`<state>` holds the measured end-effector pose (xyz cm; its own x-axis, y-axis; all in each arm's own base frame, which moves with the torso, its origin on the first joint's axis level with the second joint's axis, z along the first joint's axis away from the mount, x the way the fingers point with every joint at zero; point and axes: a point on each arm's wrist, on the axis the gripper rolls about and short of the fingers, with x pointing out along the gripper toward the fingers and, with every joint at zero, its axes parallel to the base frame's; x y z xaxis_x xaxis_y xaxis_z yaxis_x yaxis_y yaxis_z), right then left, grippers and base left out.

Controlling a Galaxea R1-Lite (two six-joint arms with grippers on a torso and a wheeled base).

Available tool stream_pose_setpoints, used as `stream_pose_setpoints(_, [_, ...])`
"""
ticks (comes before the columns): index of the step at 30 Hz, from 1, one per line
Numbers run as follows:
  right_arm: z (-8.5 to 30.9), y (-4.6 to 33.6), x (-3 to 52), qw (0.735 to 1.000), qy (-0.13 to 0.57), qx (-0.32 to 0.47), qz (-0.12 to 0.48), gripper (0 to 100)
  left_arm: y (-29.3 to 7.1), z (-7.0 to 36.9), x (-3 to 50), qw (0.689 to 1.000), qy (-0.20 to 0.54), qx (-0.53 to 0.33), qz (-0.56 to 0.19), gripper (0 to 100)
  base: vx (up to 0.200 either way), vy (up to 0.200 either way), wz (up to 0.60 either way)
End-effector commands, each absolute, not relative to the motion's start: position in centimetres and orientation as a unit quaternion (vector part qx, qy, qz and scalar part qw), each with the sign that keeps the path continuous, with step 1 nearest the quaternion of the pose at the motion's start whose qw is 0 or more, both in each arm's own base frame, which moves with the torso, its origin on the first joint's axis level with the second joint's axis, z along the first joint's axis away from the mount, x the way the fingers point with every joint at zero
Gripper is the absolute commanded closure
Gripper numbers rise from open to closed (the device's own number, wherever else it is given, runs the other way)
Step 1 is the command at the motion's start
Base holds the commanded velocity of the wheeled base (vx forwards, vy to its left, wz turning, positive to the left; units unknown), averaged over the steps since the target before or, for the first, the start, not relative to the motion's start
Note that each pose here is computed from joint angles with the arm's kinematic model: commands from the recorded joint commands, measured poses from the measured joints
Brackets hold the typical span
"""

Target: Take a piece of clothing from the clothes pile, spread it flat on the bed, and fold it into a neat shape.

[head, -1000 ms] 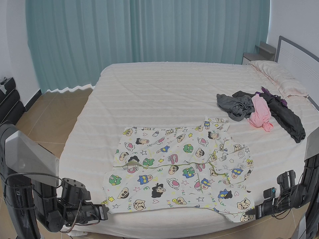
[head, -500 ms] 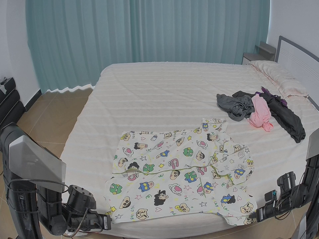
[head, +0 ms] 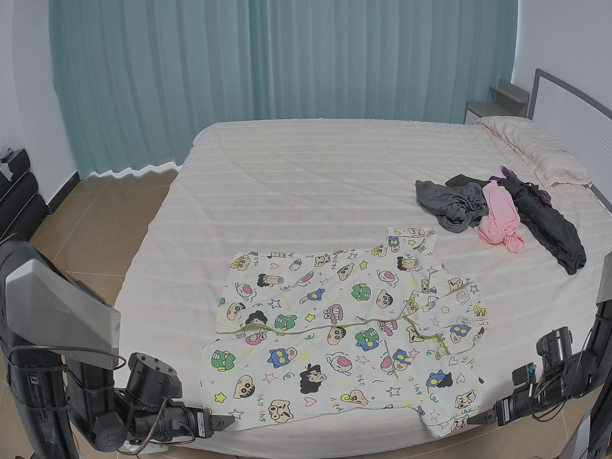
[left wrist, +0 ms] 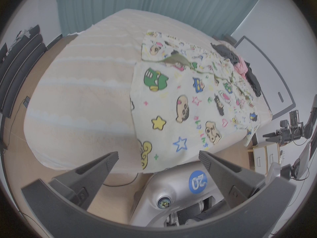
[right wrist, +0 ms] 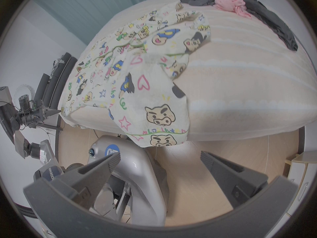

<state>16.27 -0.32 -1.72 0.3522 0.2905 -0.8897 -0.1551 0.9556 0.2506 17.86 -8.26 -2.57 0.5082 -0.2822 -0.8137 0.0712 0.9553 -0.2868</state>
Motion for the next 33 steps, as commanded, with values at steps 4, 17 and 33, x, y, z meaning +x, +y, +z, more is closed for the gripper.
stream_pose_setpoints(4, [2.7, 0.0, 16.1, 0.875, 0.448, 0.108, 0.149, 0, -7.1, 2.0, 18.9, 0.906, 0.378, -0.16, -0.103, 0, 0.0, 0.0, 0.0])
stream_pose_setpoints(17, [4.9, 1.4, 17.0, 0.875, 0.407, 0.21, 0.156, 0, -8.0, 2.9, 21.9, 0.892, 0.35, -0.277, -0.073, 0, 0.138, 0.0, 0.0])
stream_pose_setpoints(33, [5.8, 1.4, 16.9, 0.883, 0.382, 0.228, 0.149, 0, -8.3, 1.9, 22.4, 0.885, 0.362, -0.285, -0.064, 0, 0.075, -0.013, 0.0])
